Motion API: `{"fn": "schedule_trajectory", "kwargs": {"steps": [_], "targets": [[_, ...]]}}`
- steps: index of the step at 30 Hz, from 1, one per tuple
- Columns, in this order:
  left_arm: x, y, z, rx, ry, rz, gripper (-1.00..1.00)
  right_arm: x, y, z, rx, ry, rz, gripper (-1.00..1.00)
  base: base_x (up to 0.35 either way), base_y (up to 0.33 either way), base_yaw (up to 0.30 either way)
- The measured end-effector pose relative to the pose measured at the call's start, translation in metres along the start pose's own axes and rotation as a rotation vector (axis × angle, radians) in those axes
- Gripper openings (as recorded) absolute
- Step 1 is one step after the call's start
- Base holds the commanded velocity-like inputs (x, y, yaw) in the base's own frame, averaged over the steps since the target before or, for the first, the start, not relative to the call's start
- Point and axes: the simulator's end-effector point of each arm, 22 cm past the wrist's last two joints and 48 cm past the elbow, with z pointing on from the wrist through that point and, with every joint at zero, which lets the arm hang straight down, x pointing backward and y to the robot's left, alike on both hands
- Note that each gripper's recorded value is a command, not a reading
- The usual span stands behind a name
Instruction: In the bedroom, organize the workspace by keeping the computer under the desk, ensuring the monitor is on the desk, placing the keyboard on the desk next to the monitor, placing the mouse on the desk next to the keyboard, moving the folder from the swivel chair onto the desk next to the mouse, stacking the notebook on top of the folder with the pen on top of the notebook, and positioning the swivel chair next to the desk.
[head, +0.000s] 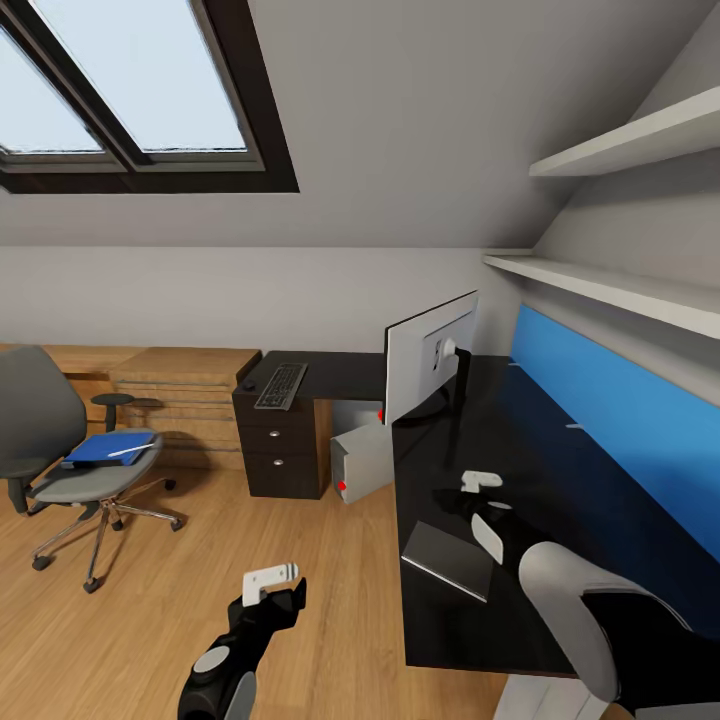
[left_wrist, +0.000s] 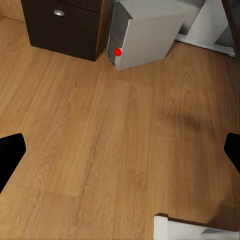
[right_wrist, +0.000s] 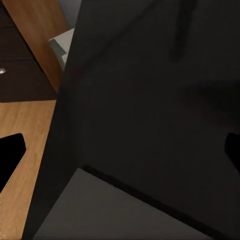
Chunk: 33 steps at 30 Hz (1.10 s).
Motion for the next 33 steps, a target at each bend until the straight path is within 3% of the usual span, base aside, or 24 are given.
{"fn": "schedule_trajectory", "kwargs": {"steps": [19,23,33], "targets": [[0.008,0.003,0.011,0.005,-0.012,-0.022,1.0,0.016,0.0,0.012,-0.001,-0.003,0.0,1.0,0.0,0.0,0.0],[0.003,0.01,0.01,-0.008,-0.021,-0.035,1.0,0.019,0.011,0.012,-0.001,0.012,-0.005,1.0,0.0,0.0,0.0],[0.011,0.007,0.017,0.0,-0.026,-0.037,1.0,0.027,0.013,0.02,-0.013,-0.004,-0.006,1.0,0.0,0.0,0.0]]}}
